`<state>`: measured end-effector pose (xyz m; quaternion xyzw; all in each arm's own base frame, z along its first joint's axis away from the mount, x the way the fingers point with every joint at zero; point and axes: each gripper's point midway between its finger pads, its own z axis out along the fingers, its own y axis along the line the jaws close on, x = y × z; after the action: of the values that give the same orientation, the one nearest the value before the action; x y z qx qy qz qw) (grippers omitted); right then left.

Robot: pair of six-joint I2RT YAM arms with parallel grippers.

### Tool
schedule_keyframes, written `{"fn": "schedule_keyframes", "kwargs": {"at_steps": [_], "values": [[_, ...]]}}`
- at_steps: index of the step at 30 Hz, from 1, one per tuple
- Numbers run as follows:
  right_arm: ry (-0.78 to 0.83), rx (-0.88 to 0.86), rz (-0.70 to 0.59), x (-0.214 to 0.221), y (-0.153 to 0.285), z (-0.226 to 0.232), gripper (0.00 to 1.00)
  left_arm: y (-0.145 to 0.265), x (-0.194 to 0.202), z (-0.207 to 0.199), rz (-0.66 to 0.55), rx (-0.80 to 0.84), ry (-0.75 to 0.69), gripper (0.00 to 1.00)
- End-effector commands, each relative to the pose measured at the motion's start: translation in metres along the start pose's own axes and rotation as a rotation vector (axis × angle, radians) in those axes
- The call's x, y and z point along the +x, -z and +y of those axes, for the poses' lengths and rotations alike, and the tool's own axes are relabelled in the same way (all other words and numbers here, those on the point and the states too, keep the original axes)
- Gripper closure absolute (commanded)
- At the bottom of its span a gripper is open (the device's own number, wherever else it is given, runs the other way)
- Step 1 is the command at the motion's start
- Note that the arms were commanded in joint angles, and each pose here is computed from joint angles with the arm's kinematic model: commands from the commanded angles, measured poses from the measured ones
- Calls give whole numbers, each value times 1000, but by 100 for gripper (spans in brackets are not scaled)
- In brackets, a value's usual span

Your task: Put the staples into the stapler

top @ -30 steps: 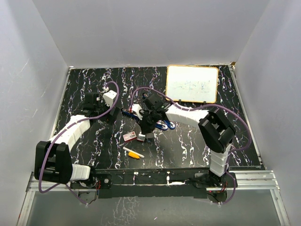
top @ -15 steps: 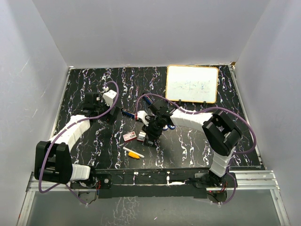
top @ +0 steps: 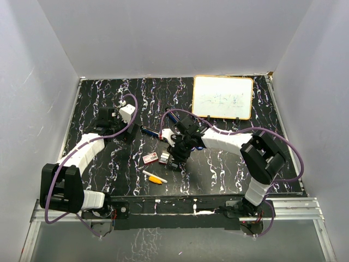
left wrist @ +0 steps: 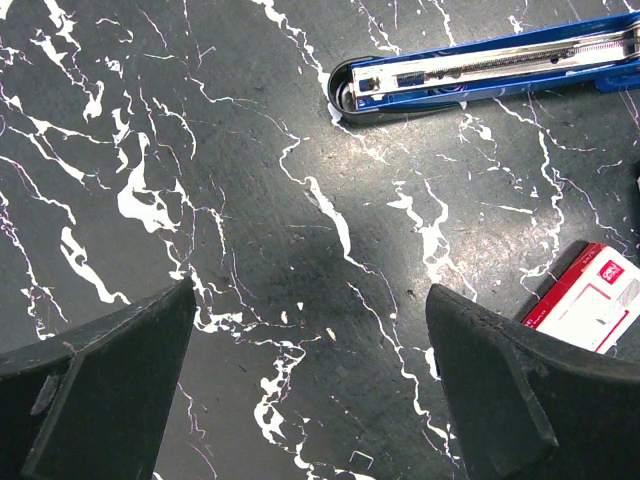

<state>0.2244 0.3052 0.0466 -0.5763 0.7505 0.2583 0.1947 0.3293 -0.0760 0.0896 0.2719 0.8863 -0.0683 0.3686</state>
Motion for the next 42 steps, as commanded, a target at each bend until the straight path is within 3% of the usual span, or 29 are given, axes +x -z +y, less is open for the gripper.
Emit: {"fn": "schedule_keyframes", "kwargs": {"at_steps": [1, 16, 18, 42], "values": [[47, 38, -67, -18, 11, -5, 65, 6, -13, -1, -35, 14, -2, 3], [39, 8, -22, 0, 1, 6, 65, 6, -14, -1, -32, 16, -1, 3], [72, 188, -75, -18, 2, -28, 64, 6, -14, -1, -32, 16, 0, 3], [106, 241, -93, -24, 13, -28, 66, 6, -9, -3, -27, 18, 6, 3]]}}
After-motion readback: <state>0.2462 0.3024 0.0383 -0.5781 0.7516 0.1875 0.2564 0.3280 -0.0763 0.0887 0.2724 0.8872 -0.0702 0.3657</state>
